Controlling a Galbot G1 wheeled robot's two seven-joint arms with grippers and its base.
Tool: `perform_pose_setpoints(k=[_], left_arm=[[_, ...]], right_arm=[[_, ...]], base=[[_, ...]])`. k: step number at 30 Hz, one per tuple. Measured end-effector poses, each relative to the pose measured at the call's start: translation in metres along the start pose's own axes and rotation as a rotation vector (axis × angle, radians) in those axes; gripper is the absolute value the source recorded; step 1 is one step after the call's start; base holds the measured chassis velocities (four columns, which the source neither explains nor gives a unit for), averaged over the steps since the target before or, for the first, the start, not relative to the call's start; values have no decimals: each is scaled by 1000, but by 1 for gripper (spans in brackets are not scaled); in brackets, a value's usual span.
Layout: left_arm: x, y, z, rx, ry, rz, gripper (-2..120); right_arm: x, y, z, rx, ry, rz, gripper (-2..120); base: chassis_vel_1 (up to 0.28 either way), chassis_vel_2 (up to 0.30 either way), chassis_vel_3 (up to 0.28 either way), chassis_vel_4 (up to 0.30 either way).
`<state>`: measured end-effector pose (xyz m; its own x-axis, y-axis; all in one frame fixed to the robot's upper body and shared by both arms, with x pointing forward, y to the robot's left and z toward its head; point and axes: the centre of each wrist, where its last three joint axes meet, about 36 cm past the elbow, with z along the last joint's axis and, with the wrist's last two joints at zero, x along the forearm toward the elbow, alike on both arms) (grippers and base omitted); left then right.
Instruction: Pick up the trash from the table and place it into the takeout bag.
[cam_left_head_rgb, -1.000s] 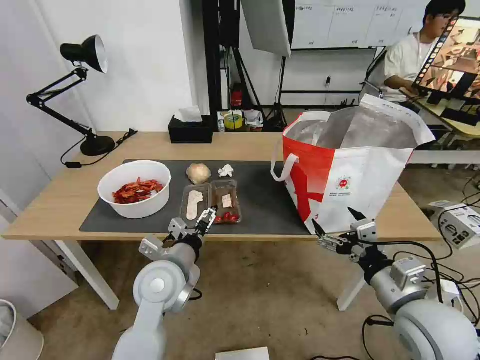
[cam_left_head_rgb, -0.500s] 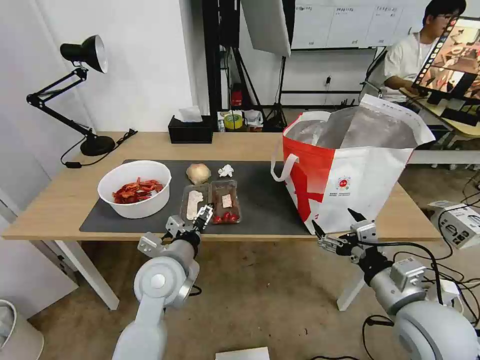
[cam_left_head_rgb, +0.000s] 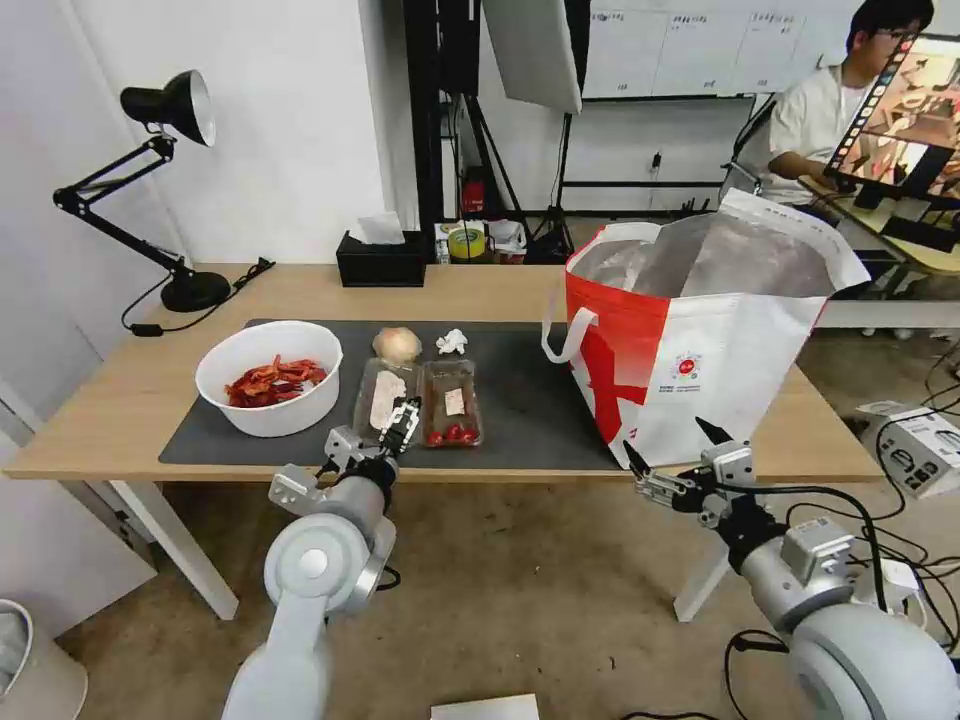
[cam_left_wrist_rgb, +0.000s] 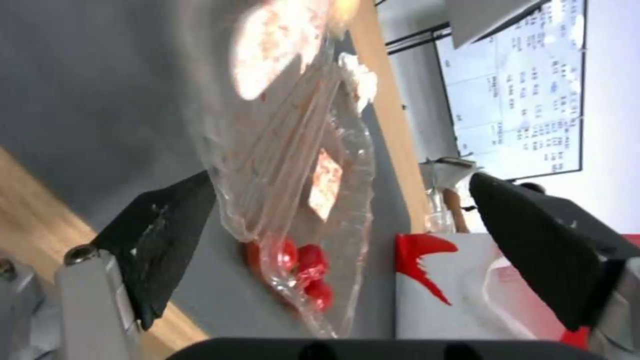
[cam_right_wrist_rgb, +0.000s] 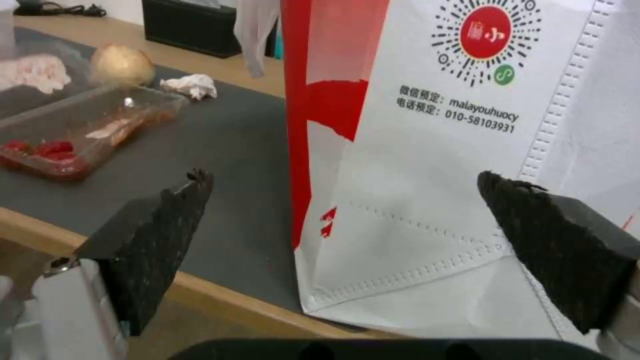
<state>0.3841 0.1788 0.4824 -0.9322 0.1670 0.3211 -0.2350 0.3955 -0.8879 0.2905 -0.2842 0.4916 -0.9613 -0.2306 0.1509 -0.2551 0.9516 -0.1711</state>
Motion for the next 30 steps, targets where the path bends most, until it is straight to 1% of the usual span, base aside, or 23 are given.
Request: perform_pose_setpoints(k=[4,7,11,24,30], left_arm=[[2,-2,-1,4,-10,19,100],[6,-3,-6,-2,-26,60,100],[7,-4,-10,-14,-37,87,100],[8,-6,-13,-2,-62,117,100],[5,-11,-10,20,-68,132,100]], right_arm=[[1,1,1,1,-2,1,100],[2,2,2,0,-2,3,100],[3,2,4,0,1,5,100],[5,4,4,0,5,3,100],[7,4,3,2,4,3,100]], base=[[0,0,0,0],[0,0,0,0],[0,0,0,0],[0,0,0,0],[0,0,0,0]])
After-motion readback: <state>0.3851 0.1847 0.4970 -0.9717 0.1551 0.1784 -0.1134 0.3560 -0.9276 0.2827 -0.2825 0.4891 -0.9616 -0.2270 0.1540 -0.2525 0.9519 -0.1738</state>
